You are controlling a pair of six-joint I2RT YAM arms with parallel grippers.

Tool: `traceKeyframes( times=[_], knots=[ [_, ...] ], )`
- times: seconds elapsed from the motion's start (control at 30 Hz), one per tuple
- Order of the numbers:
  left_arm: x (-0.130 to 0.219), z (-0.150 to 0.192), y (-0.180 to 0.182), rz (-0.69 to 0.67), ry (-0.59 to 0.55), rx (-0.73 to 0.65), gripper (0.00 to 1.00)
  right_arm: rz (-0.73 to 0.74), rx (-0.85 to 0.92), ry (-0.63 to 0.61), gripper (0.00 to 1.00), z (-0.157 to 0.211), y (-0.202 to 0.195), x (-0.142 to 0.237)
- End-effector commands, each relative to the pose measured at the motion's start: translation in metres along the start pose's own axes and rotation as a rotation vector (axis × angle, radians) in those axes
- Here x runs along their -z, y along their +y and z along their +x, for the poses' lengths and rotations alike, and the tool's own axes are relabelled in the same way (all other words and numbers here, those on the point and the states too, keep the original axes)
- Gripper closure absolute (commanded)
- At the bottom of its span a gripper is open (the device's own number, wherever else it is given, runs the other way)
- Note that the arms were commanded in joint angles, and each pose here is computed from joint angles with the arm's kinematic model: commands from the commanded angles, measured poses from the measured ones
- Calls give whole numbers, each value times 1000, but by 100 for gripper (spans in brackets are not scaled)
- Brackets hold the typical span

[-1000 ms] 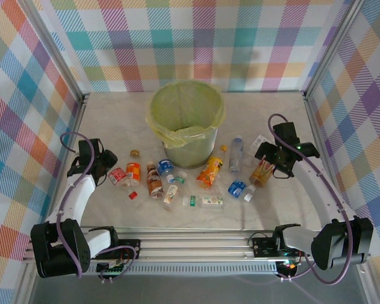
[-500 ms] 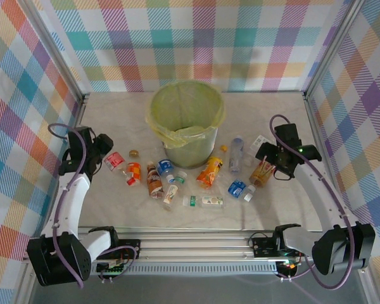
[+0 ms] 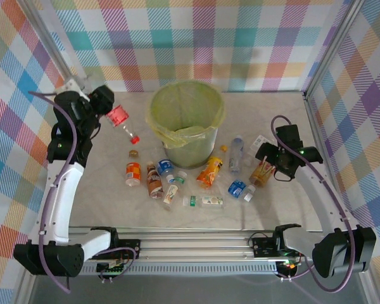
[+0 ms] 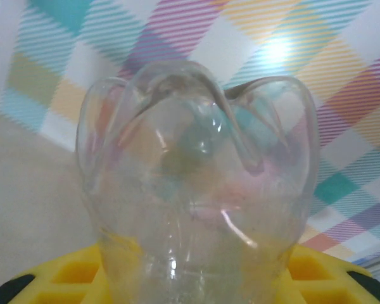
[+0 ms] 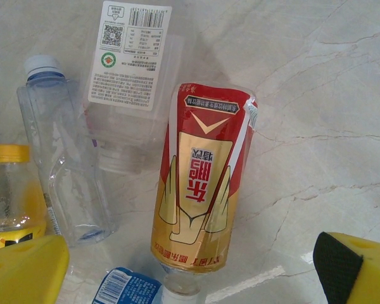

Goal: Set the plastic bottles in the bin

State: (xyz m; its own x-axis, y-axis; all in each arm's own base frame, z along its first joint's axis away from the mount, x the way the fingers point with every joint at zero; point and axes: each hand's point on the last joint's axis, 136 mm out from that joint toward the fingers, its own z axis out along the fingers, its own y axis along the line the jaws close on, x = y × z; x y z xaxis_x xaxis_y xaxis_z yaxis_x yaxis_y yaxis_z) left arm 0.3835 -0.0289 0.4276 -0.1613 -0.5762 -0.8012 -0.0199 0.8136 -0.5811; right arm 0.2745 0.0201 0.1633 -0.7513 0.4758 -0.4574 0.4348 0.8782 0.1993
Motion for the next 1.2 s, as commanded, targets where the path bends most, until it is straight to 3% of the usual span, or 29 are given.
traceKeyframes(
  times=[0.0, 0.23, 0.5, 0.8, 1.17],
  knots=[
    [-8, -26, -46, 91, -95, -72, 59, -25, -23, -11, 0, 0, 2, 2],
    [-52, -20, -130, 243, -90, -190, 62, -28, -24, -14, 0, -1, 1, 4],
    [-106, 43, -189, 345, 6, -392, 65, -34, -26, -18, 0, 1, 0, 6],
    [-128, 133, -188, 396, 186, -504, 63, -23, -30, -17, 0, 1, -2, 3],
    [-127, 190, -151, 369, 299, -551, 56, -17, -39, -7, 0, 3, -3, -1]
  ],
)
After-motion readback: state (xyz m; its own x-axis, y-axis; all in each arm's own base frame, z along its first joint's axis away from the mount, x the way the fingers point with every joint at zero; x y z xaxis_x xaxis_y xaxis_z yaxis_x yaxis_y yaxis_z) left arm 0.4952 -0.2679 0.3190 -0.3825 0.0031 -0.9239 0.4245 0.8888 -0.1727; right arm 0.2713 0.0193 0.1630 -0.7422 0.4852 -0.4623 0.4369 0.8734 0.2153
